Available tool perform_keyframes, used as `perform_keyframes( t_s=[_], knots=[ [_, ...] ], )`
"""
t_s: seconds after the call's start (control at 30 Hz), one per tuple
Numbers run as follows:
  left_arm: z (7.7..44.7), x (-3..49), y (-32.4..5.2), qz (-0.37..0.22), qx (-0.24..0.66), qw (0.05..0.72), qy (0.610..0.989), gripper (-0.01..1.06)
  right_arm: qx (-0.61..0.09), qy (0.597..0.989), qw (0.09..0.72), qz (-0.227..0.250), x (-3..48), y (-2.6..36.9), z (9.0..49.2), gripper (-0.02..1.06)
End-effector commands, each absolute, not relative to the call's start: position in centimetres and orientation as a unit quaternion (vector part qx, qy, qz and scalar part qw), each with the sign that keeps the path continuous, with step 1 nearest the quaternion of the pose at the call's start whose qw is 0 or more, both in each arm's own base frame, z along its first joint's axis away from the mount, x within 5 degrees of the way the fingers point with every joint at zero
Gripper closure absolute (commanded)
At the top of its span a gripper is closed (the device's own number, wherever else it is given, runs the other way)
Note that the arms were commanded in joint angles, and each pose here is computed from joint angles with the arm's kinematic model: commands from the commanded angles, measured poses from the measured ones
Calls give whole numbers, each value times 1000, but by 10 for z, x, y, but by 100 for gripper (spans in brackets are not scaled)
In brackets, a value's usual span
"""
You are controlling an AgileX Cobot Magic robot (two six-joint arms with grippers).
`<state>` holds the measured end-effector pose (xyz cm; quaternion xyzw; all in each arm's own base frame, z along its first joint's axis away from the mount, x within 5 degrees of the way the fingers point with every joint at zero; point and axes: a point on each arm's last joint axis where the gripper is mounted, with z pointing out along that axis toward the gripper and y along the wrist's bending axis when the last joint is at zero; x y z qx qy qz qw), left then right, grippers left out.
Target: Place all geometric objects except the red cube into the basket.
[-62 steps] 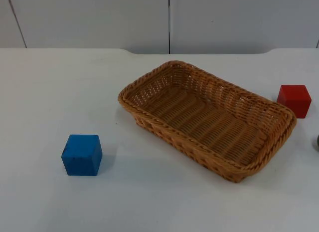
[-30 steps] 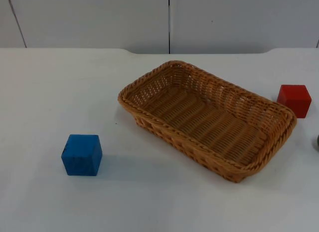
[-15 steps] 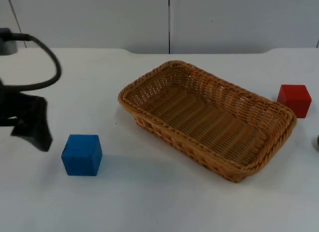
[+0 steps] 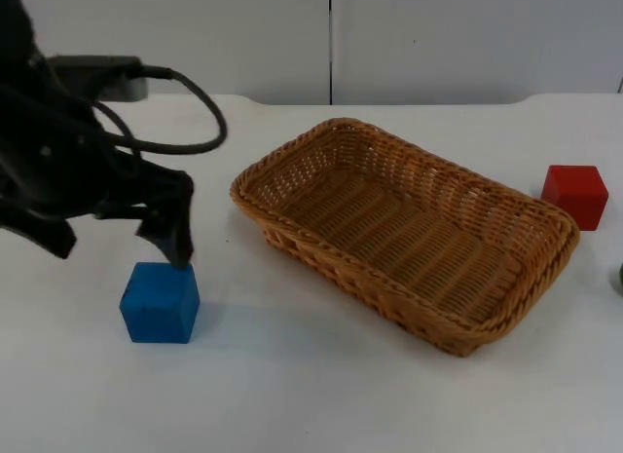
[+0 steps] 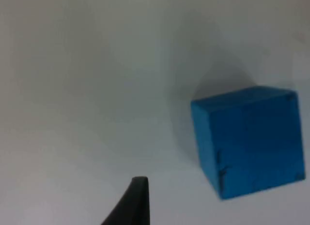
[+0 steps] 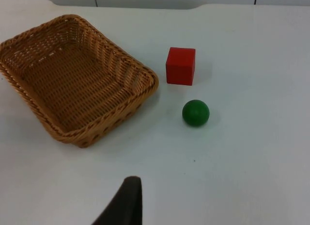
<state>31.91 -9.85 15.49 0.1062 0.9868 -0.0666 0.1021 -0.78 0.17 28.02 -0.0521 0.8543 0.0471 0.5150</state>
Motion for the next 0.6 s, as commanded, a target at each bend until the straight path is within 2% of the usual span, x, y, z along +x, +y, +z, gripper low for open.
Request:
perform_keyframes(
  t_s=[0.0, 0.1, 0.57],
  knots=[
    [152, 322, -107, -70, 108, 102, 986, 0, -56, 852, 518, 43, -8, 2, 280, -1],
    [132, 327, -111, -68, 86, 89, 990, 0, -56, 852, 518, 43, -8, 2, 280, -1],
    [93, 337, -112, -59, 60, 92, 992, 0, -56, 852, 518, 43, -8, 2, 280, -1]
  ],
)
